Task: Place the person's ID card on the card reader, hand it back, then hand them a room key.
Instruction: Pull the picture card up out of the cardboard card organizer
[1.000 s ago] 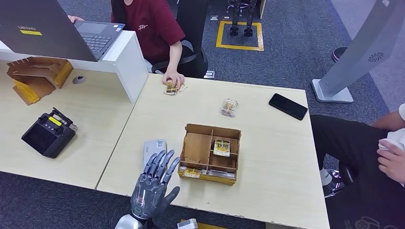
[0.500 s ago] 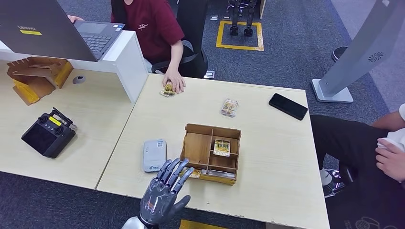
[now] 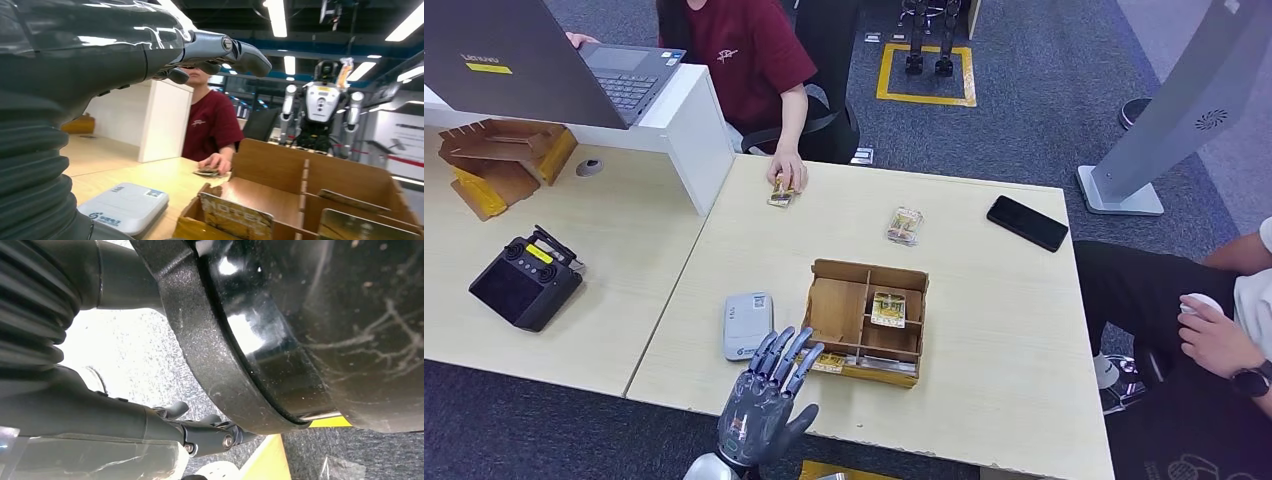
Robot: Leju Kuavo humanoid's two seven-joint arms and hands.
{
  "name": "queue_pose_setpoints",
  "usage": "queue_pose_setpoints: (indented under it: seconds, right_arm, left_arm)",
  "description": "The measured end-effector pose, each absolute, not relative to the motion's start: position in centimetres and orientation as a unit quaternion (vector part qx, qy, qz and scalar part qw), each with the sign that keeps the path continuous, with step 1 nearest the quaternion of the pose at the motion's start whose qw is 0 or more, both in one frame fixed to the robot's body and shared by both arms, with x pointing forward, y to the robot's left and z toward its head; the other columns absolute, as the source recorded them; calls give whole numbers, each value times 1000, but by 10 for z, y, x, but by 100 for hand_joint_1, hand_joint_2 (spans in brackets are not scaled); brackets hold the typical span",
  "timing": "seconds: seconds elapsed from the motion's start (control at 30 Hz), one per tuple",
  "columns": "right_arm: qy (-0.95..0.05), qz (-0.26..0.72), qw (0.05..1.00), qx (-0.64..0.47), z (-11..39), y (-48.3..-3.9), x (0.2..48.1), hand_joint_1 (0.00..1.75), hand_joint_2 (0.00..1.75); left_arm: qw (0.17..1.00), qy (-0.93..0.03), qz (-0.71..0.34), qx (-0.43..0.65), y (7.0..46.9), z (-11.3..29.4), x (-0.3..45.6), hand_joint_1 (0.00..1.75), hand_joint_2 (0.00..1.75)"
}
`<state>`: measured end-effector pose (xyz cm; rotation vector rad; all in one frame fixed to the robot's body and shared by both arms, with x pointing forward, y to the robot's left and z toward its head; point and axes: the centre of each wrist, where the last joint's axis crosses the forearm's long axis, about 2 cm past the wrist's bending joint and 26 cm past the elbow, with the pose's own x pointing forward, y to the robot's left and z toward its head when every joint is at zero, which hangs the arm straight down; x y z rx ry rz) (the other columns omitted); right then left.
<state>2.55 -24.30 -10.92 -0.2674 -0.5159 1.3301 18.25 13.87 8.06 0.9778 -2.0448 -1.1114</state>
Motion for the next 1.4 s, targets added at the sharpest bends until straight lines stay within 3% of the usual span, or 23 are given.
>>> queue_pose_setpoints:
  seconds: [1.4]
  right_arm:
    - [-244, 631, 728, -112, -109, -245, 37, 0, 175]
  left_arm:
    - [304, -774, -445, 333, 129, 65, 199, 0, 175]
